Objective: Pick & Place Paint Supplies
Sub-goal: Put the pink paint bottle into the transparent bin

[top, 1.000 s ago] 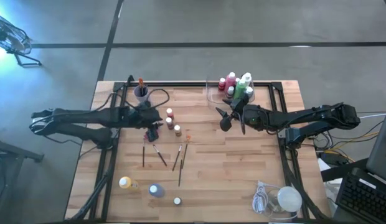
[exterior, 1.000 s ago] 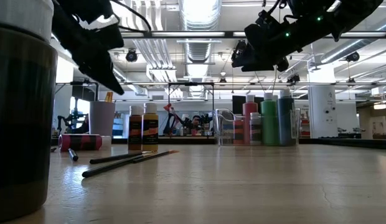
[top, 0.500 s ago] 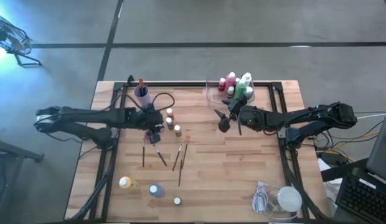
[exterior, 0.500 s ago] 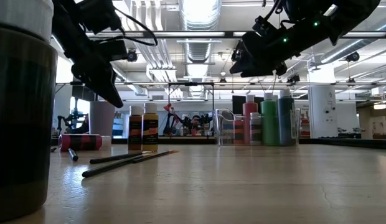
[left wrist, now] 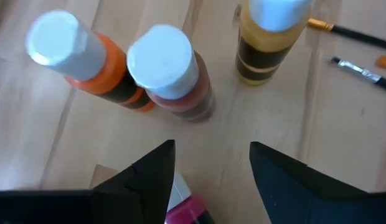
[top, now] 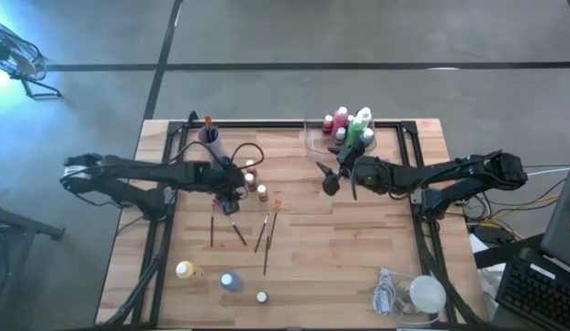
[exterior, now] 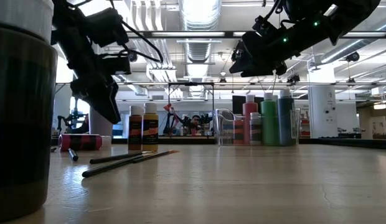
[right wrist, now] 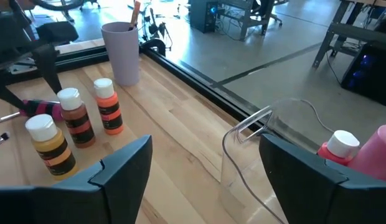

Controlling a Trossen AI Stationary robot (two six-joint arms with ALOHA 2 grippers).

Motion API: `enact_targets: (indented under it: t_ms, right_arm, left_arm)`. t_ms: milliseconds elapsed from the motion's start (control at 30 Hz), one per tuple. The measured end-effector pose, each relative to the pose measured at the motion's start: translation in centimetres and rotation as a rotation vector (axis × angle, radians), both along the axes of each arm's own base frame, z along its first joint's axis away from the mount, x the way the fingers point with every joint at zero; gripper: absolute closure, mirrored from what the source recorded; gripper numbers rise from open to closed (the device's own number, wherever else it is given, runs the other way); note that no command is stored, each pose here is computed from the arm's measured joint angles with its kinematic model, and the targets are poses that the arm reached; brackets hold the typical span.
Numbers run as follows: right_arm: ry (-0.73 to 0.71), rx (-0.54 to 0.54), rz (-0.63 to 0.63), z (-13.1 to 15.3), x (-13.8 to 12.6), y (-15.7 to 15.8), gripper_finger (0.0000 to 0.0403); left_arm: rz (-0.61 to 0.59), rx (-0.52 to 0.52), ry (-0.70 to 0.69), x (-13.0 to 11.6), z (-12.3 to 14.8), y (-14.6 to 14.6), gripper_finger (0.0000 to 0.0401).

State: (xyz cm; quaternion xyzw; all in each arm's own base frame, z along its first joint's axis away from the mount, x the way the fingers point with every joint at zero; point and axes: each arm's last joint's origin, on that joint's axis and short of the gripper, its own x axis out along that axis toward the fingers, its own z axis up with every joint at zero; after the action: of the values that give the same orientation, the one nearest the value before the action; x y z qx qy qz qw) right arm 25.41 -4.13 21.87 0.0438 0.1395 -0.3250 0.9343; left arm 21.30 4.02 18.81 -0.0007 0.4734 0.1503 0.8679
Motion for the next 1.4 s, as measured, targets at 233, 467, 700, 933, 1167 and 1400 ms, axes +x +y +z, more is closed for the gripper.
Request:
enact_targets:
  t_ms: [233, 467, 700, 933, 1167, 1400]
  right_arm:
    - [-0.001, 0.001, 0.0, 0.0, 0.0, 0.0, 0.0103]
    - [0.0, 0.001, 0.0, 0.0, 0.0, 0.0, 0.0122]
    - [0.0, 0.003, -0.001, 0.0, 0.0, 0.0, 0.0138]
    - [0.006, 0.007, -0.003, -0.1, 0.0, 0.0, 0.0145]
    - [0.004, 0.009, -0.003, -0.1, 0.0, 0.0, 0.013]
    - [0.003, 0.02, -0.006, -0.2, -0.1, 0.0, 0.0109]
  left_arm:
    - [0.003, -0.004, 0.019, 0.8, -1.0, 0.1, 0.019]
    - [0.01, 0.008, 0.068, 1.1, -1.9, 0.2, 0.019]
    - [0.16, -0.001, 0.171, -0.8, -1.0, 0.1, 0.0192]
    - [0.275, -0.086, 0.24, -3.1, 1.2, -0.3, 0.0192]
    - [0.316, -0.268, 0.205, -3.7, 1.6, -0.8, 0.0191]
    - [0.372, -0.292, 0.254, -3.8, 0.2, -0.8, 0.0191]
